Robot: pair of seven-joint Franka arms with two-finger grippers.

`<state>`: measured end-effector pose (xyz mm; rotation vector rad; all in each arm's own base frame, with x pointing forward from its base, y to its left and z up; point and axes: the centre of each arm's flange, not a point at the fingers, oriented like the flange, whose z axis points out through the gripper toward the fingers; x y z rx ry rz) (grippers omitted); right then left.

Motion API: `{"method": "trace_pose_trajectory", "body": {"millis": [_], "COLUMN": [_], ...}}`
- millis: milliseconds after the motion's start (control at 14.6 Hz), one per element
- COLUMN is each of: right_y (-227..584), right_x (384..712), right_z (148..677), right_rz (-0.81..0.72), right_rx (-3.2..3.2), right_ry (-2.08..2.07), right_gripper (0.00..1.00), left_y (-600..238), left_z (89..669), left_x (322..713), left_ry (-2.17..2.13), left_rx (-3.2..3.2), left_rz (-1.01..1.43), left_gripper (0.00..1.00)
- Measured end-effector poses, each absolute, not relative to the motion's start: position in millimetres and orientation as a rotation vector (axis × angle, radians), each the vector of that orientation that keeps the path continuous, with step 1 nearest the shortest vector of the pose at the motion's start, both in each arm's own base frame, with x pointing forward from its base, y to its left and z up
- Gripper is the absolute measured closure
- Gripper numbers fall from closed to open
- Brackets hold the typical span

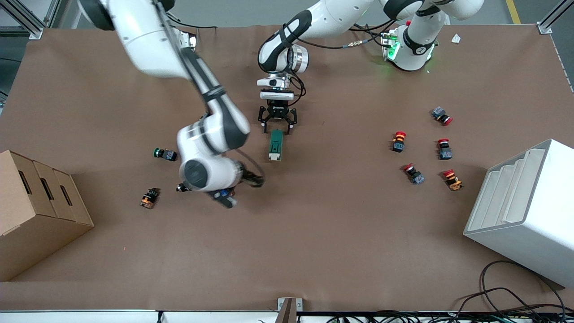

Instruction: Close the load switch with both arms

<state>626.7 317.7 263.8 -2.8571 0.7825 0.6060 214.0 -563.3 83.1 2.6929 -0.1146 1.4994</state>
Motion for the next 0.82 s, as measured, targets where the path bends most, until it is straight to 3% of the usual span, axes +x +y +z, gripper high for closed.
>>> {"method": "trace_pose_trajectory", "body": {"millis": [479, 822], "right_y": [152, 59], "right_x": [667, 648], "right_z": [372, 462], "right_rz": [0.452, 0.391], "right_rx": [-3.111, -3.163], "right_ry": [0.211, 0.107], "right_gripper": [0.00, 0.00], "left_y": [-568, -597], "left_z": [86, 125], "left_x": [220, 270], "left_ry": [-0.067, 0.058], "left_rx": [2.701, 2.825], "left_rz": [1.493, 1.459], "left_gripper": [0.01, 0.01]}}
